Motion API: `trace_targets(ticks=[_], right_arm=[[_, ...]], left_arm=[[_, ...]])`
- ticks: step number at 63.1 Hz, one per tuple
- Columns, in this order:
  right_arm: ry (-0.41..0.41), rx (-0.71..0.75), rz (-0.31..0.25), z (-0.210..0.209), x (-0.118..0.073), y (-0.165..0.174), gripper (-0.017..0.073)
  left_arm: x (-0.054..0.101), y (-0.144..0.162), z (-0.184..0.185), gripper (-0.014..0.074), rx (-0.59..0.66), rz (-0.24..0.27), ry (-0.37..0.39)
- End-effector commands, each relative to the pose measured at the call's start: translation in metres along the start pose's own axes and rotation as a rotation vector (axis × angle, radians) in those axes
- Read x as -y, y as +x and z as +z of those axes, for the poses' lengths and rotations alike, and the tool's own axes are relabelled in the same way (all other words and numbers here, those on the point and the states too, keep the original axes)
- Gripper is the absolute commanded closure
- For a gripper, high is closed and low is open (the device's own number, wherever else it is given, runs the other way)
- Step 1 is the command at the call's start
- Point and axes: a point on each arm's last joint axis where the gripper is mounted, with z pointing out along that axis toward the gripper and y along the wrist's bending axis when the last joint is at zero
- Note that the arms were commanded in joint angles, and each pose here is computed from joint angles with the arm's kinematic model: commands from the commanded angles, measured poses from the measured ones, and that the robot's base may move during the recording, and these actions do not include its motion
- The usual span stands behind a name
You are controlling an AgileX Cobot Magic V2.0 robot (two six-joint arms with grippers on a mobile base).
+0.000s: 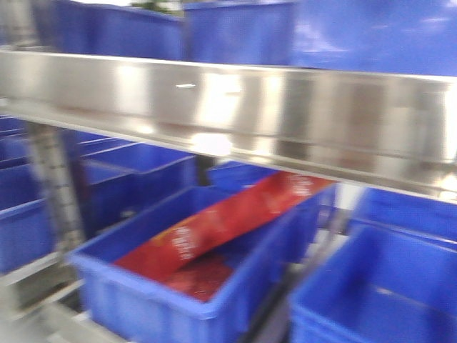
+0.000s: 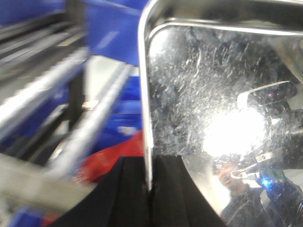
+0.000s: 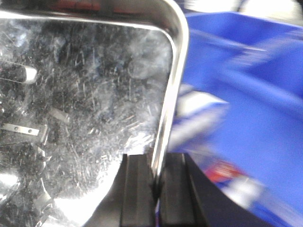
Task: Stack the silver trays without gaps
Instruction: 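Carry the silver tray in both grippers while driving to another shelf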
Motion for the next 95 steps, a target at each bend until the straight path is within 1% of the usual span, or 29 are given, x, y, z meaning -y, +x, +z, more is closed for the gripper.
trace_targets(ticks=[1, 95], right_arm=[[-0.067, 0.079, -0.025, -0.0033, -0.0069, -0.0079, 0.0643], [-0.067, 0.079, -0.025, -0.0033, -0.0069, -0.0079, 0.0643]], left_arm=[[0.0059, -0.0099, -0.0077, 0.061, 0.067, -0.032, 0.035], [0.0059, -0.0099, -0.0077, 0.061, 0.067, -0.032, 0.035]])
